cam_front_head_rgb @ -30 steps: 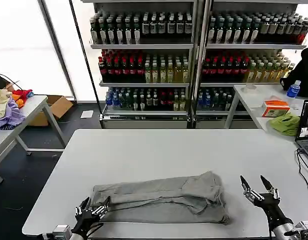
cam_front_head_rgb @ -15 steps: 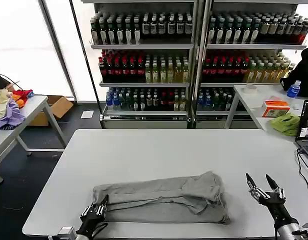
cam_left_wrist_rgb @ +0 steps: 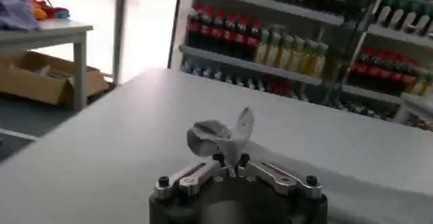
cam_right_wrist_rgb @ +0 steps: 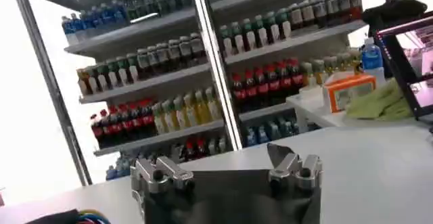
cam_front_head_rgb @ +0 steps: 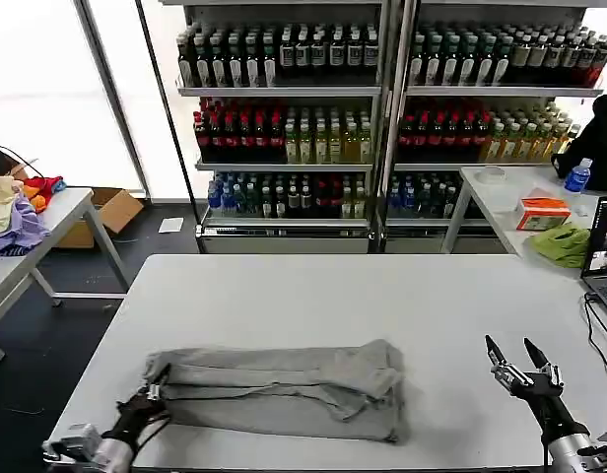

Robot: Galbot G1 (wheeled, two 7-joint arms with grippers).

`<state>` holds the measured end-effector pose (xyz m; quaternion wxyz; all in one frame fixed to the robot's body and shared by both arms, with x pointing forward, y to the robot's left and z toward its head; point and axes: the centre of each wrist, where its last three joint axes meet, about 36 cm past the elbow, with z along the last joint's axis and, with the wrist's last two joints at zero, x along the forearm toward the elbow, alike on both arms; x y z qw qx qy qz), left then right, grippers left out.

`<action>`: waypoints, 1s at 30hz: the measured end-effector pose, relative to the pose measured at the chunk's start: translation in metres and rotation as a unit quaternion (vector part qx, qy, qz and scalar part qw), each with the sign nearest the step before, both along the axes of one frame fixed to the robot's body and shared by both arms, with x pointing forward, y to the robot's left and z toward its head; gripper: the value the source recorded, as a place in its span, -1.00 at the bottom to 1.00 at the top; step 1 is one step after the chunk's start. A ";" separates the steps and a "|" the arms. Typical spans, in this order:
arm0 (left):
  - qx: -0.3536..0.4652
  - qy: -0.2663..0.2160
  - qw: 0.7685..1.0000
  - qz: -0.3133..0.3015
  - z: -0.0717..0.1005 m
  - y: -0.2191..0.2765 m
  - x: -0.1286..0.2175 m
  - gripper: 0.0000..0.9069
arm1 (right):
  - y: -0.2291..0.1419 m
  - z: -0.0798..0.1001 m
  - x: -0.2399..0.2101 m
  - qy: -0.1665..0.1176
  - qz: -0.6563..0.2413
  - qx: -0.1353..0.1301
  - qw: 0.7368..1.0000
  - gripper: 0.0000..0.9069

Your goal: Fold and organize the clothes.

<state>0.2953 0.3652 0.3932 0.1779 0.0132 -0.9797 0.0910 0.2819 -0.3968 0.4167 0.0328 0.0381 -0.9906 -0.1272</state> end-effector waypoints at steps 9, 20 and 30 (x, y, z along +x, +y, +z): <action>0.076 0.001 0.996 0.040 0.038 0.099 0.015 -1.00 | 0.000 0.000 0.001 0.000 0.001 0.000 1.000 1.00; 0.056 -0.038 0.997 -0.042 0.073 0.029 0.037 -1.00 | 0.001 -0.002 0.001 0.002 0.001 0.000 1.000 1.00; -0.036 -0.011 0.981 -0.191 0.061 -0.096 0.044 -1.00 | 0.000 -0.005 -0.001 0.006 -0.003 -0.004 1.000 1.00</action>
